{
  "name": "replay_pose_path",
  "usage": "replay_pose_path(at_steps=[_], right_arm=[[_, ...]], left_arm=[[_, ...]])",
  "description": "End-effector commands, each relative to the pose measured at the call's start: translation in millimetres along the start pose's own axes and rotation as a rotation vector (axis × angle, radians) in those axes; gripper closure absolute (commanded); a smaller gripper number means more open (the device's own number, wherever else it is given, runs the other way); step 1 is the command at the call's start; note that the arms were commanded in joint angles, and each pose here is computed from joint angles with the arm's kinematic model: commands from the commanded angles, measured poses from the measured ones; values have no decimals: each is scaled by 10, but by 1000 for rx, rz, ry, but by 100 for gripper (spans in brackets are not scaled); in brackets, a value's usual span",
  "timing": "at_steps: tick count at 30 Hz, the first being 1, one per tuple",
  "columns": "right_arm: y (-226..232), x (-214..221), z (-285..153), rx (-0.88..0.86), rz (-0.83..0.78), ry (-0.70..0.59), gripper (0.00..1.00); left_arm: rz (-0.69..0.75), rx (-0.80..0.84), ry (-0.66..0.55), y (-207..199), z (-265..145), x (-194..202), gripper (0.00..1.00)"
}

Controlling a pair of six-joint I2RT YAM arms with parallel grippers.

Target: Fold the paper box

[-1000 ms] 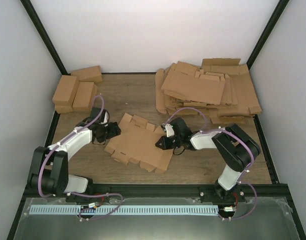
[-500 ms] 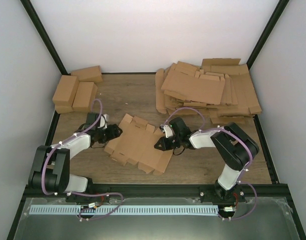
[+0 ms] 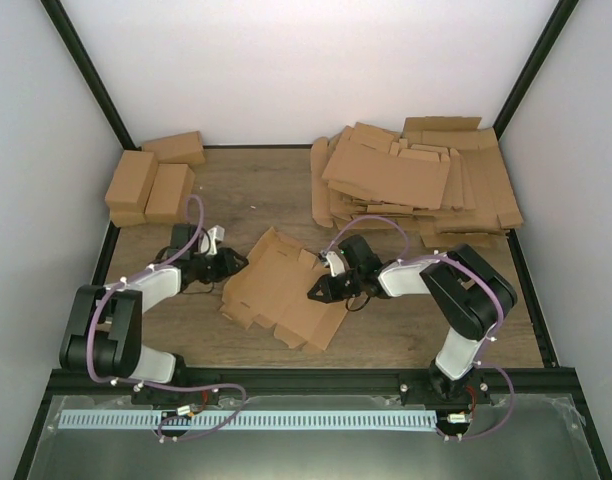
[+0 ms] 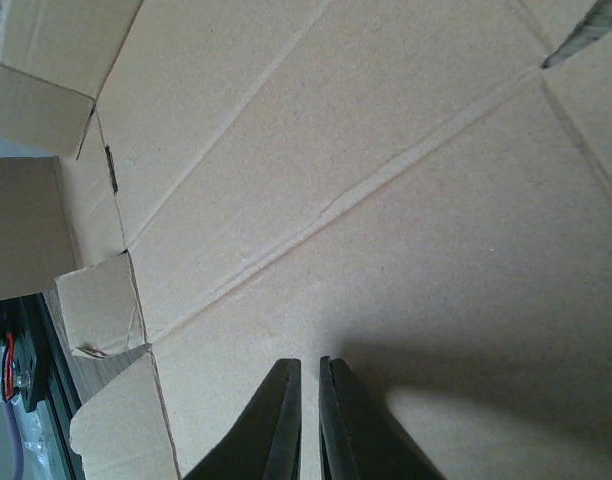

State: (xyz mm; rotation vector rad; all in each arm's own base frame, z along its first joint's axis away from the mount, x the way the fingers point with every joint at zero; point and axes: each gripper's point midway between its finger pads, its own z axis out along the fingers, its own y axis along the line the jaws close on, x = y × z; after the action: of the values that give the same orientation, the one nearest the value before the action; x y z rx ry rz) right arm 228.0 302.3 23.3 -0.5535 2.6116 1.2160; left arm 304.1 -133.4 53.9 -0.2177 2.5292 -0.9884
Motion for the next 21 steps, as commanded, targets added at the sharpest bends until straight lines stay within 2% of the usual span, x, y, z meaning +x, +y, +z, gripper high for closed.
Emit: replay_pose_path(at_steps=[1, 6, 10, 16, 21], right_arm=[[-6, -6, 43, 14, -2, 22, 93], [6, -49, 50, 15, -10, 21, 93], [26, -80, 46, 13, -17, 19, 93], [48, -101, 9, 21, -30, 13, 93], [49, -99, -3, 27, -33, 15, 93]], left_arm=[[65, 60, 37, -255, -35, 95, 66], [149, -177, 37, -151, -39, 122, 66], [207, -285, 42, -129, 8, 107, 67], [266, -483, 9, -20, 2, -35, 56], [303, -536, 18, 26, 71, -59, 63]])
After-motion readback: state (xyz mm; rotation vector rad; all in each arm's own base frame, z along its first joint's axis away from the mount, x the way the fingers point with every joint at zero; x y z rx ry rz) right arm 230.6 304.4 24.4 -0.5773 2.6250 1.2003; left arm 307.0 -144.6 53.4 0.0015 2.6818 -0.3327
